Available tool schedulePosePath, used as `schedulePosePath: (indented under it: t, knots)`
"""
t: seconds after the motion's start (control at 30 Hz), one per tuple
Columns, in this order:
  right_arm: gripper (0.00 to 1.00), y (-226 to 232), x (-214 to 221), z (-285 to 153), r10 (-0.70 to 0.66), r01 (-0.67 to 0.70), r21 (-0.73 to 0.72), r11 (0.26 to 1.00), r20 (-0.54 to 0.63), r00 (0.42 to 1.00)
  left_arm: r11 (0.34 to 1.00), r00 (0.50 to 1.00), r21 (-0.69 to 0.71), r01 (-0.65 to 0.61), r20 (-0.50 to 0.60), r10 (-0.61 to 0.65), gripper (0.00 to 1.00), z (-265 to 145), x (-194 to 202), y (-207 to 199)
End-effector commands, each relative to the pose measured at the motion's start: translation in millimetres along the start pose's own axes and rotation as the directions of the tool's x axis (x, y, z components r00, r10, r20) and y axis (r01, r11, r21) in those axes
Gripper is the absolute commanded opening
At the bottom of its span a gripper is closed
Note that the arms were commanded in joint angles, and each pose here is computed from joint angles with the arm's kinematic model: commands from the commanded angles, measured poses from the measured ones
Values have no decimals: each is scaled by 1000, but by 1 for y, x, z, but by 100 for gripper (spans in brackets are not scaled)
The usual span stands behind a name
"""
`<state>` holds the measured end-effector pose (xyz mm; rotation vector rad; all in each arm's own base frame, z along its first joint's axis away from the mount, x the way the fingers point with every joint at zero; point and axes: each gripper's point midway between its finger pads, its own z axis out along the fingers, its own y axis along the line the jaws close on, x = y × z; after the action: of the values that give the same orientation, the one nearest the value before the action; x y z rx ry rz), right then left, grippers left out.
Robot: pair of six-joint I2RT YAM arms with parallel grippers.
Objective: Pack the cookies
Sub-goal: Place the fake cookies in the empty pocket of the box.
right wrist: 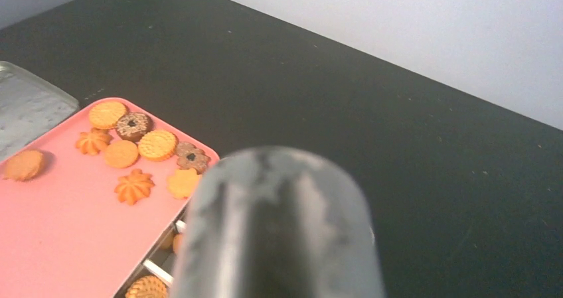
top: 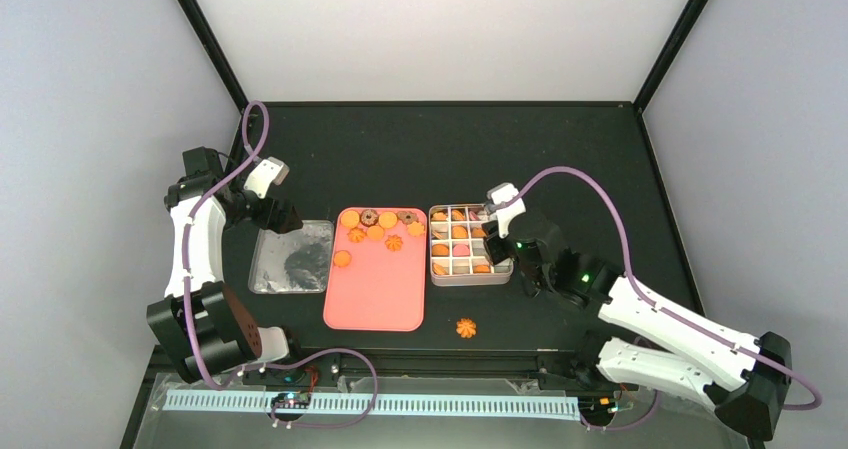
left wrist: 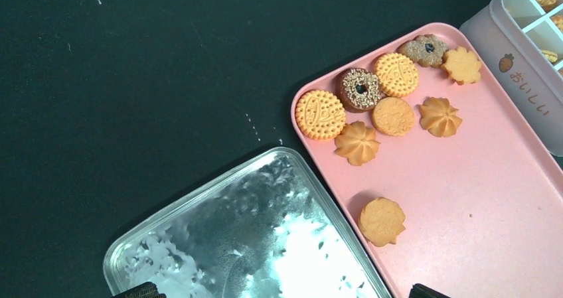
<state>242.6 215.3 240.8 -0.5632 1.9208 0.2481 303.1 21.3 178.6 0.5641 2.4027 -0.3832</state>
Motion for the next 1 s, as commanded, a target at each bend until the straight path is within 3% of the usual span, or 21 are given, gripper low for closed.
schedulePosePath:
  t: [0.0, 0.33, 0.73, 0.97]
  knots:
    - [6, -18, 1, -5, 59, -60, 78, 995, 5, 998, 1000, 1000, 26, -8, 17, 8, 99, -2, -4, -2]
    - [11, -19, 11, -12, 105, -105, 61, 993, -7, 994, 1000, 1000, 28, -10, 15, 10, 99, 0, -3, -2]
    - [42, -21, 9, -12, 101, -101, 76, 992, -7, 995, 999, 1000, 30, -12, 18, 11, 99, 0, -3, -3]
    - [41, -25, 0, -17, 99, -99, 86, 991, 12, 995, 999, 1000, 33, -8, 17, 7, 99, 1, -3, -2]
